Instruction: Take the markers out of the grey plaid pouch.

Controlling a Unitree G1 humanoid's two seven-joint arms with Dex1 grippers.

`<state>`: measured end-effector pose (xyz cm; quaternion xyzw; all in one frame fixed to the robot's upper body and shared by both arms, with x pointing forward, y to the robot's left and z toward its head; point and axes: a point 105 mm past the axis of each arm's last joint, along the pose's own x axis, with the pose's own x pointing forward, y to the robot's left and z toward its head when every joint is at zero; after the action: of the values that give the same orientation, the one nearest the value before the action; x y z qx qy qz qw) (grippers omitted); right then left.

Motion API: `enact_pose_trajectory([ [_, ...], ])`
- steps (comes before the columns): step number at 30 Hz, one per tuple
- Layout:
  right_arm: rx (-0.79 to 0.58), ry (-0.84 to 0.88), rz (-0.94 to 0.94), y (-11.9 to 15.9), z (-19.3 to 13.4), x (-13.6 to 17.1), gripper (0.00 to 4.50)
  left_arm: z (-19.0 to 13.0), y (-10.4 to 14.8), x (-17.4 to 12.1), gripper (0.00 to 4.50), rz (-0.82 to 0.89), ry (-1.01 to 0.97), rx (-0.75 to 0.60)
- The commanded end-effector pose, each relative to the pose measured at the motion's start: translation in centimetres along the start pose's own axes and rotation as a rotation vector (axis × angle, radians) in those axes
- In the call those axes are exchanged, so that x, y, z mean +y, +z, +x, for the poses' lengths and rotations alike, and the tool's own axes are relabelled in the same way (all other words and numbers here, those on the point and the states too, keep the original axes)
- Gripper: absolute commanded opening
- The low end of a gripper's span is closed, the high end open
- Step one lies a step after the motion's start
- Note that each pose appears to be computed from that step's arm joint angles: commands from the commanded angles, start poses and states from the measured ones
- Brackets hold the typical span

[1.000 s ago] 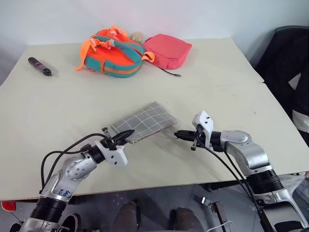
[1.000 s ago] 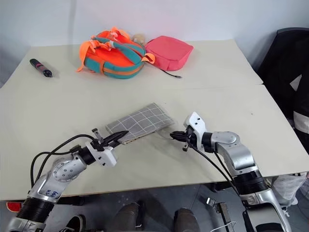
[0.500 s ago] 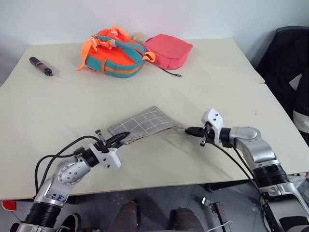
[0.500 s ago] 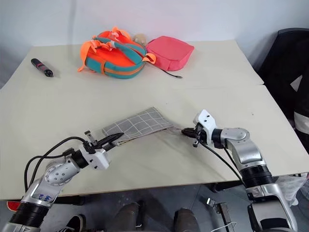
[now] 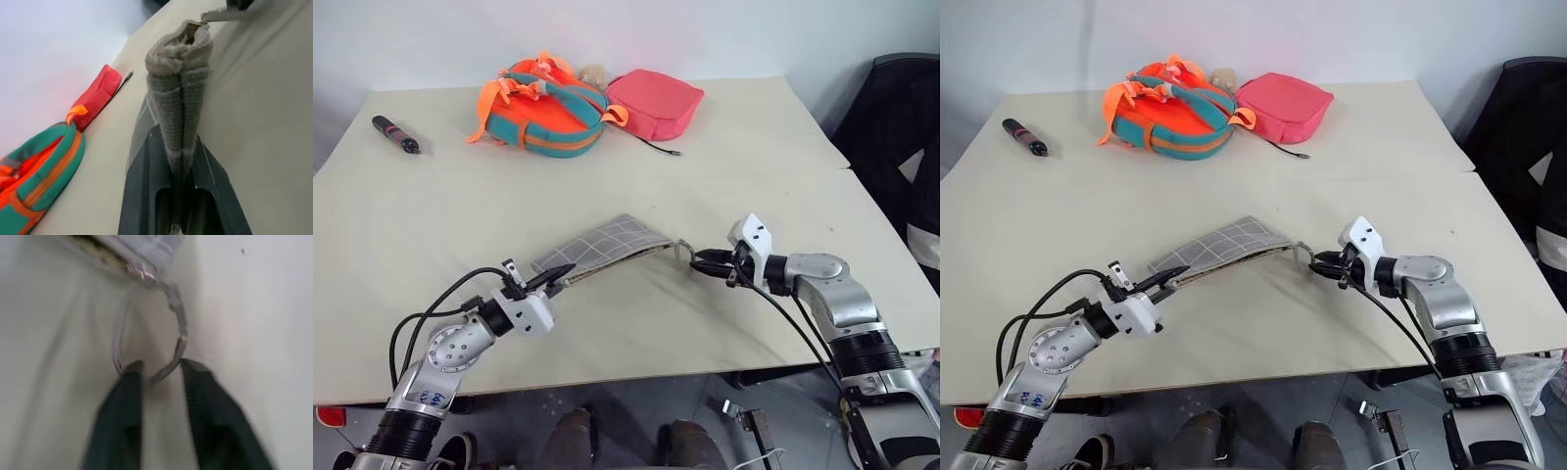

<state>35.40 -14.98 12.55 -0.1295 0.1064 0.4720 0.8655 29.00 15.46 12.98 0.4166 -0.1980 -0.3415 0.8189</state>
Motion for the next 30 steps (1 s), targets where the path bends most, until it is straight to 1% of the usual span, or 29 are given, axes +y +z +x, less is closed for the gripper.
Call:
enact_pose_trajectory([
  [1, -0.097, 0.042, 0.013, 3.0, -1.4, 0.4, 1.94, 0.2, 1.0, 0.2, 0.00, -0.060, 0.002, -0.044],
  [4, -0.157, -0.009, -0.007, 4.9, -2.1, -0.4, 1.94, 0.4, 1.1, 0.4, 0.00, -0.138, -0.004, -0.050],
  [6, -0.213, -0.056, -0.049, 6.8, -2.9, -1.3, 1.94, 0.8, 1.3, 0.9, 0.00, -0.238, -0.001, -0.058],
  [9, -0.288, -0.029, -0.097, 9.8, -3.1, -0.5, 1.94, 1.4, 2.2, 1.5, 0.00, -0.338, -0.021, -0.086],
  [11, -0.313, 0.022, -0.108, 11.0, -2.5, 0.7, 1.94, 1.8, 2.6, 1.9, 0.00, -0.379, -0.031, -0.104],
  [14, -0.334, 0.115, -0.160, 12.4, -1.4, 3.3, 1.40, 2.3, 2.9, 2.5, 0.00, -0.385, -0.040, -0.117],
  [16, -0.345, 0.149, -0.166, 13.0, -1.0, 4.4, 0.77, 2.4, 3.0, 2.5, 0.00, -0.373, -0.055, -0.115],
  [18, -0.292, 0.165, -0.254, 12.8, -0.3, 5.3, 0.15, 2.5, 3.1, 2.3, 0.00, -0.378, -0.061, -0.117],
  [19, -0.254, 0.185, -0.300, 12.3, 0.0, 5.9, 0.07, 2.7, 3.1, 2.1, 0.00, -0.385, -0.065, -0.118],
  [22, -0.222, 0.182, -0.335, 11.7, 0.3, 5.8, 0.07, 3.0, 3.4, 1.6, 0.00, -0.388, -0.075, -0.128],
  [26, -0.114, 0.184, -0.421, 9.6, 0.4, 5.3, 0.07, 3.1, 3.5, 1.7, 0.00, -0.426, -0.050, -0.134],
  [30, -0.107, 0.163, -0.444, 9.3, 0.6, 4.7, 0.07, 3.1, 3.7, 1.4, 0.00, -0.404, -0.068, -0.130],
])
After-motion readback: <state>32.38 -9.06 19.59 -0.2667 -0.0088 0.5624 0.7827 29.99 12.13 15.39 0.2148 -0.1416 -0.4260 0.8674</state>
